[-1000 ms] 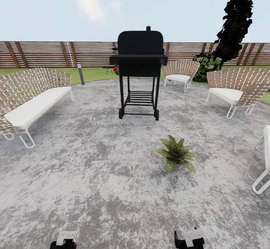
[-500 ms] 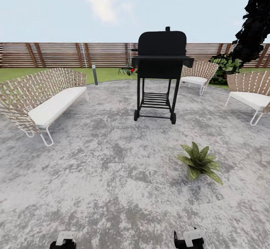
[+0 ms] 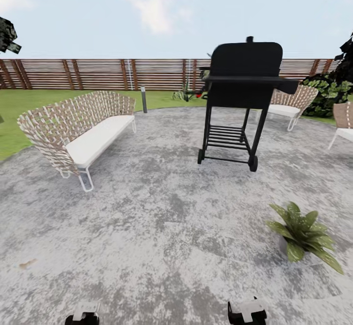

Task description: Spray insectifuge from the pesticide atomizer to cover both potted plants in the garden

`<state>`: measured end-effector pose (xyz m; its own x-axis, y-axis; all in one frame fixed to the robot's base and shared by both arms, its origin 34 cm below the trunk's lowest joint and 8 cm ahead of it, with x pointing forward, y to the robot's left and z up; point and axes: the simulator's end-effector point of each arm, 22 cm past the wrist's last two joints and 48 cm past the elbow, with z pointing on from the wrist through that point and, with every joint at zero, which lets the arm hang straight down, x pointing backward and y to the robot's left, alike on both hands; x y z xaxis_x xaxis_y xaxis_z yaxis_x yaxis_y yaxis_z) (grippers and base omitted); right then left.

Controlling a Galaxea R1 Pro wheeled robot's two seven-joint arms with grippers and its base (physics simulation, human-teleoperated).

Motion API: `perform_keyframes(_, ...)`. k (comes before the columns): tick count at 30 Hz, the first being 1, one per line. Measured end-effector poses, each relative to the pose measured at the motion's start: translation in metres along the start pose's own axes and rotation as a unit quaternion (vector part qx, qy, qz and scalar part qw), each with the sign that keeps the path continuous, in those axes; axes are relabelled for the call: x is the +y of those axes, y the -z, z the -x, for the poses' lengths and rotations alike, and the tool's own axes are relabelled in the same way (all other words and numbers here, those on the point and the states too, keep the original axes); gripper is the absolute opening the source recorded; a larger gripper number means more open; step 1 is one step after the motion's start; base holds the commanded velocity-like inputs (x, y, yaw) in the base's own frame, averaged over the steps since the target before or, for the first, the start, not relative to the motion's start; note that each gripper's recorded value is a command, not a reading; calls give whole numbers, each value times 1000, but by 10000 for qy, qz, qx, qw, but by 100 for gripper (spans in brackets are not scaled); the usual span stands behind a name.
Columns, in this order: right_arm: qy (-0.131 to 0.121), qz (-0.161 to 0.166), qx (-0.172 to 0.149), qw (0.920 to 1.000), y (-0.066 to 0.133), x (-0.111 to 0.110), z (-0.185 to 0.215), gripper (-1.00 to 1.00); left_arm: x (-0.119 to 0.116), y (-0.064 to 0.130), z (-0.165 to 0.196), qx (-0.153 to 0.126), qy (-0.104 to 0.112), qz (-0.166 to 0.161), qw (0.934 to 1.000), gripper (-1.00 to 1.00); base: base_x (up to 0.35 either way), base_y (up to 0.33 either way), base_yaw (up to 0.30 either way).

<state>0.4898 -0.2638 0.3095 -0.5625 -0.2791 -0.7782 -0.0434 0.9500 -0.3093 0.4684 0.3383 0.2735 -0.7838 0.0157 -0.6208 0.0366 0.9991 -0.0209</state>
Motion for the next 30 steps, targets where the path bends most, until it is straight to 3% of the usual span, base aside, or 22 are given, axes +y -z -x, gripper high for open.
perform_keyframes(30, -12, -10, -9, 10000, 0, 0, 1, 100, 0, 0, -1, 14, -7, -2, 10000, -100, 295, 182, 1)
